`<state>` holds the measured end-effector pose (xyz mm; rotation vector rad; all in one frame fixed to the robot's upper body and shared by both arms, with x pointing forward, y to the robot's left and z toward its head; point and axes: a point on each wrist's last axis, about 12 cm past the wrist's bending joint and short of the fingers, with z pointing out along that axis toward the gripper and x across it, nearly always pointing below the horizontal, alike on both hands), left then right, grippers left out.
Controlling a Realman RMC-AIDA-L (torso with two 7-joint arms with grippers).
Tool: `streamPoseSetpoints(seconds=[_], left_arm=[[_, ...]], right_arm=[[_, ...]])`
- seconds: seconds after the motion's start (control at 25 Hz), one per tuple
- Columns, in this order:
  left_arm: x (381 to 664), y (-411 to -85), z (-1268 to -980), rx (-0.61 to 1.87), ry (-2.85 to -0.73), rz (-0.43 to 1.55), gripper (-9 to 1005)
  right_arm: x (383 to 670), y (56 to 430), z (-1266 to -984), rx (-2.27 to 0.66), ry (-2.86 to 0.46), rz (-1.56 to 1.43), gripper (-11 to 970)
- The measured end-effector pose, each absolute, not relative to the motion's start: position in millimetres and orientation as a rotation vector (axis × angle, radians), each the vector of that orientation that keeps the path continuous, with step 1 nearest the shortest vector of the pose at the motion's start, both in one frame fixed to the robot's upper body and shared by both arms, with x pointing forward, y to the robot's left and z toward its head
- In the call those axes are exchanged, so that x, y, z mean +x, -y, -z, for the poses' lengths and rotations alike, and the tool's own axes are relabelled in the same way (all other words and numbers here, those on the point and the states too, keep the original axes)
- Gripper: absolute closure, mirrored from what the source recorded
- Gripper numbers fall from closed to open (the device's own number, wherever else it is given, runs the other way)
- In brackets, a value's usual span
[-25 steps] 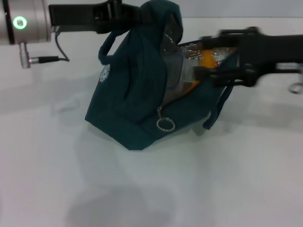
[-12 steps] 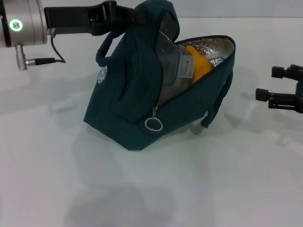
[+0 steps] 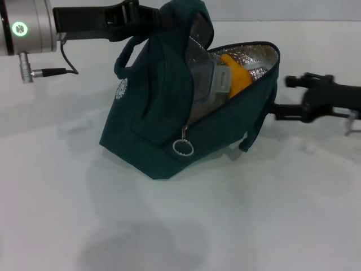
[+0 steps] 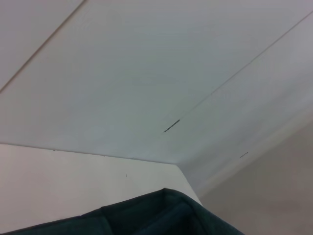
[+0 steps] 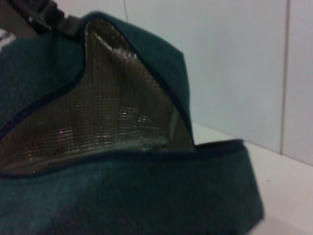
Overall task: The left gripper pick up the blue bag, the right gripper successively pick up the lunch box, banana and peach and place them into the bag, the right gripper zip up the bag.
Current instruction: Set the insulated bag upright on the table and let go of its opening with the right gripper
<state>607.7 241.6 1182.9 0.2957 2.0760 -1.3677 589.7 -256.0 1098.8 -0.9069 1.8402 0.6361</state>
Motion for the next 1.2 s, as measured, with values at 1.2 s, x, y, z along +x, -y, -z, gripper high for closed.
streamPoseSetpoints(seconds=[1.2], left_arm=[[564.2, -257.0, -1133.4, 0.23, -2.109, 1.58, 946]], right_arm=[[559.3, 266.5, -1150.5, -0.721, -1.276, -0.5, 115]])
